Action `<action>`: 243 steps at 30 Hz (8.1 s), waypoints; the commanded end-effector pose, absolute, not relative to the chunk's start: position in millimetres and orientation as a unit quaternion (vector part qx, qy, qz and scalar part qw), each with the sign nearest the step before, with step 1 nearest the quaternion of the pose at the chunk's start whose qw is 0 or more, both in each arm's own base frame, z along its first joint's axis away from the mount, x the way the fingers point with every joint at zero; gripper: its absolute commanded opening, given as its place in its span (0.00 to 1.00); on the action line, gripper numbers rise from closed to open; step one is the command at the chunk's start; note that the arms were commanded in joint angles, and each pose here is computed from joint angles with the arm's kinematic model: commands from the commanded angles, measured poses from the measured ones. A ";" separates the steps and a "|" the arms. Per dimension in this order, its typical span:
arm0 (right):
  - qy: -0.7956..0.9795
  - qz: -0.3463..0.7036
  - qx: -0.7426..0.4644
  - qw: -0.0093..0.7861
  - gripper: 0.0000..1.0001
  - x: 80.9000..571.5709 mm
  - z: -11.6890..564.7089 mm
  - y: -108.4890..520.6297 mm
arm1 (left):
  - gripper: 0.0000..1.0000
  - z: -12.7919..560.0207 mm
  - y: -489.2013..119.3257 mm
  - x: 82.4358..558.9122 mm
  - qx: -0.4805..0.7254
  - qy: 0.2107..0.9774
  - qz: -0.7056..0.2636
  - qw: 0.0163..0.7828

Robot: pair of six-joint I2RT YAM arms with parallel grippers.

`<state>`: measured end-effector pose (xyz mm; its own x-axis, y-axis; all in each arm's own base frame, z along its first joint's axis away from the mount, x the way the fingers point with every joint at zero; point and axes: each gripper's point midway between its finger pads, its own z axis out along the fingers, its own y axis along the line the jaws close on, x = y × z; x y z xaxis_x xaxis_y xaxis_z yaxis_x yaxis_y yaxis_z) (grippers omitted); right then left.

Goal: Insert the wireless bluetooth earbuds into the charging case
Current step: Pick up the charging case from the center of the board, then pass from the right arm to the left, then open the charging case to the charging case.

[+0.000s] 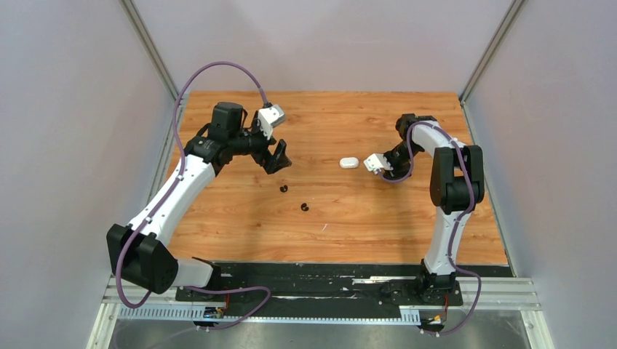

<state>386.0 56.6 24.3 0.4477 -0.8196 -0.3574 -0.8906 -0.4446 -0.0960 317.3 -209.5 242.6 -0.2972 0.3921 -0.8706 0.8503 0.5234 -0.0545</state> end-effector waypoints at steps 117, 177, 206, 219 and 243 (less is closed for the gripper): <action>0.525 0.095 -0.639 0.555 0.00 377.1 327.6 324.1 | 0.51 317.6 -278.2 369.7 0.305 0.668 -0.518 0.439; 0.551 0.532 -0.530 0.363 0.67 311.4 346.0 299.4 | 0.00 301.4 -265.0 291.5 0.593 0.481 -0.367 0.532; 0.555 0.489 -0.558 0.376 0.38 330.5 320.5 313.5 | 0.00 326.2 -278.7 302.1 0.569 0.480 -0.391 0.541; 0.588 0.483 -0.519 0.388 0.33 357.0 327.7 308.2 | 0.00 316.2 -281.7 291.8 0.603 0.468 -0.378 0.525; 0.610 0.464 -0.495 0.409 0.37 374.6 333.8 299.3 | 0.00 303.8 -283.9 297.2 0.597 0.491 -0.389 0.501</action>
<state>347.1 303.5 311.0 -0.2995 -0.2655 -0.9164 -0.9524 0.0256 0.3038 318.8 -272.1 298.8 0.2372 0.2331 -0.9431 0.9627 0.0736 0.2603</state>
